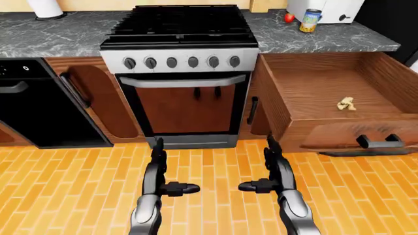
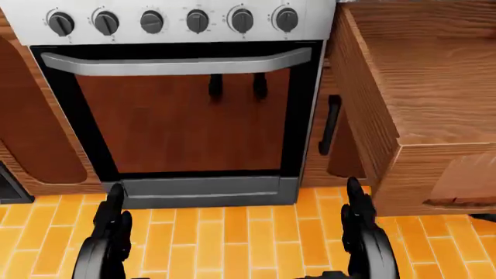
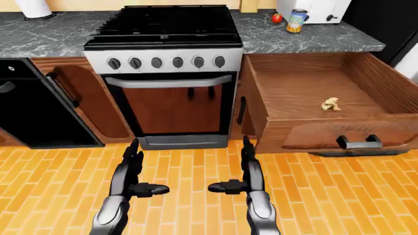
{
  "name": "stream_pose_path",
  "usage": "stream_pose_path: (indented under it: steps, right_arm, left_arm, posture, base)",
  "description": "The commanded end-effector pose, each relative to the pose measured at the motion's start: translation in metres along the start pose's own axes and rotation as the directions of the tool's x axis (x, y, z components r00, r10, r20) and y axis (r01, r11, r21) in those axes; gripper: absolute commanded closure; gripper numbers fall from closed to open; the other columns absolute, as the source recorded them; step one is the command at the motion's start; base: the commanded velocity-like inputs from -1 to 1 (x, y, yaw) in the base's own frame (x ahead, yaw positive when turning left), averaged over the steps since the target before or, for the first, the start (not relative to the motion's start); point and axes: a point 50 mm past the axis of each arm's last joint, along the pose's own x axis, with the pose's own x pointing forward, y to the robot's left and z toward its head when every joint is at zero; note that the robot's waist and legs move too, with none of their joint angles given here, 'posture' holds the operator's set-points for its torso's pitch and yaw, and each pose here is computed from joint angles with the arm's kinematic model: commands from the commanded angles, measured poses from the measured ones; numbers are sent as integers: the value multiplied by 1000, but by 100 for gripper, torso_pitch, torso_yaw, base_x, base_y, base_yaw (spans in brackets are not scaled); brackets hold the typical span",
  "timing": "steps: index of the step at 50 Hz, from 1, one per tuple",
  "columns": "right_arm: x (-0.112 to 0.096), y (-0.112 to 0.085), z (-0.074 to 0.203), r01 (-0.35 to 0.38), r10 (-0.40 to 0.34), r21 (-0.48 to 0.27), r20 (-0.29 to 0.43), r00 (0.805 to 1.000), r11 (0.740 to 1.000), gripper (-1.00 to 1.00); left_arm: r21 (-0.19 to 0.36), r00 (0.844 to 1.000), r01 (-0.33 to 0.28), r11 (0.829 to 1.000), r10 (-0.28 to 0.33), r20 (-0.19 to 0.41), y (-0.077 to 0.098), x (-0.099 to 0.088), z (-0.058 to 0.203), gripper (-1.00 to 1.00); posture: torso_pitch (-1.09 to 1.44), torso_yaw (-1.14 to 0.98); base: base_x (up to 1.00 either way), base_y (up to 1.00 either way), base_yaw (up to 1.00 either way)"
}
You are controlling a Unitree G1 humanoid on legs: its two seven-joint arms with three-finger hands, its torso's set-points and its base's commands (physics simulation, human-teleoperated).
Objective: Close the right drawer.
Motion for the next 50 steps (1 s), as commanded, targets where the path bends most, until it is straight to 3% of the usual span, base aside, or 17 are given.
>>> stream_pose_path:
  steps: [1,3,10,14,15,18,23,24,27,28,30,31,33,36,43,47,50]
  right_arm:
    - [5,-5,30,80,-72,-35,179,981,996,-100]
    - [4,-6,31,49,-48,-3,180,983,999,-100]
    - [-2,-5,38,40,-35,-20,223,974,999,-100]
    - [-7,-4,47,39,-29,-31,270,963,999,-100]
    - [-8,-4,50,40,-27,-37,286,958,999,-100]
    - [-15,-5,64,56,-38,-41,359,933,998,-100]
    - [-38,-3,97,52,-23,-40,527,850,998,-100]
    - [-40,-4,101,67,-30,-49,543,839,997,-100]
    - [-54,-2,118,86,-18,-78,627,779,993,-100]
    - [-57,-1,122,86,-7,-90,645,764,992,-100]
    - [-68,2,134,96,5,-107,694,720,990,-100]
    - [-74,4,140,103,13,-116,722,692,988,-100]
    - [-82,5,148,98,20,-115,742,670,988,-100]
    - [-91,4,157,99,20,-108,771,637,989,-100]
    - [-120,5,185,134,23,-112,842,539,985,-100]
    - [-126,7,189,156,36,-133,861,508,979,-100]
    - [-127,10,190,144,42,-132,861,507,981,-100]
  left_arm:
    - [20,973,2,1000,-7,231,-2,-1,36,-100]
    - [20,972,17,1000,-21,232,-4,-2,36,-100]
    - [25,960,43,999,-49,274,-5,-12,50,-100]
    - [61,930,51,997,-70,361,-6,-21,65,-100]
    - [97,915,3,995,-42,402,-4,-23,70,-100]
    - [85,896,17,996,-53,440,-4,-33,88,-100]
    - [73,857,7,997,-44,514,-2,-49,113,-100]
    - [84,842,2,996,-47,537,-2,-52,117,-100]
    - [87,790,-37,996,-24,612,1,-66,137,-100]
    - [100,783,-39,994,-32,621,0,-69,140,-100]
    - [94,744,-39,995,-34,667,0,-80,151,-100]
    - [94,709,-50,994,-31,705,-1,-88,159,-100]
    - [90,663,-49,995,-35,748,-2,-100,170,-100]
    - [82,612,-47,996,-36,790,-2,-116,183,-100]
    - [49,530,-47,998,-17,848,1,-132,197,-100]
    - [48,494,-43,998,-20,869,1,-137,198,-100]
    - [43,487,-44,998,-16,873,2,-138,199,-100]
  posture:
    - [0,0]
    - [0,0]
    - [0,0]
    - [0,0]
    - [0,0]
    - [0,0]
    - [0,0]
    - [0,0]
    - [0,0]
    - [0,0]
    - [0,0]
    - [0,0]
    - [0,0]
    - [0,0]
    - [0,0]
    - [0,0]
    - [0,0]
  base:
    - [0,0,0]
    - [0,0,0]
    - [0,0,0]
    - [0,0,0]
    - [0,0,0]
    - [0,0,0]
    - [0,0,0]
    - [0,0,0]
    - [0,0,0]
    - [0,0,0]
    - [0,0,0]
    - [0,0,0]
    - [0,0,0]
    - [0,0,0]
    - [0,0,0]
    - [0,0,0]
    - [0,0,0]
